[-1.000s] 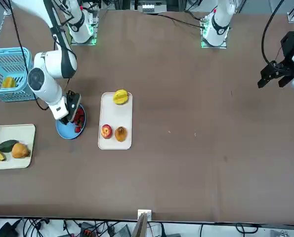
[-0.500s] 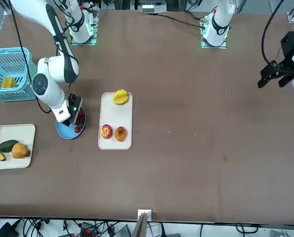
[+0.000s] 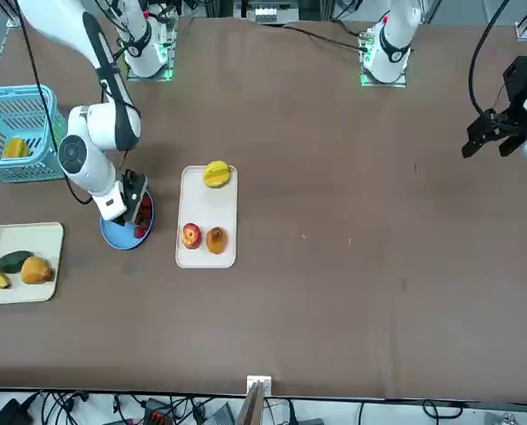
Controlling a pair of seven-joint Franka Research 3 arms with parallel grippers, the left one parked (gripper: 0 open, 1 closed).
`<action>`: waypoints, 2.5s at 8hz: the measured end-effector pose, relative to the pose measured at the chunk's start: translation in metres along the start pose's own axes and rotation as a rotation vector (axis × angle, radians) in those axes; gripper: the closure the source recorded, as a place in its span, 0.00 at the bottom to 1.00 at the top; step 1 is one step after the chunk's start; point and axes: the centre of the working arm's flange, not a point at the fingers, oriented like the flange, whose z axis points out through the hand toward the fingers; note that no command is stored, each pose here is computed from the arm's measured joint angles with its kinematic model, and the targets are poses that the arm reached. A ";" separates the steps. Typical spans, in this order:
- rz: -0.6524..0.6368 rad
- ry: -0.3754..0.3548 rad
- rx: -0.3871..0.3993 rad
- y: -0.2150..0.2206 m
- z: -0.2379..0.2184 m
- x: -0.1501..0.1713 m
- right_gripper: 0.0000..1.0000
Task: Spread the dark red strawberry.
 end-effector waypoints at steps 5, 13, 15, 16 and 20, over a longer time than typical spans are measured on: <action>0.020 0.000 -0.002 0.005 0.002 -0.010 0.43; 0.021 0.005 -0.016 0.011 0.000 -0.008 0.66; 0.026 0.005 -0.017 0.021 -0.014 -0.007 0.66; 0.033 0.004 -0.012 0.030 -0.026 -0.008 0.66; 0.060 -0.024 -0.003 0.058 -0.029 -0.033 0.82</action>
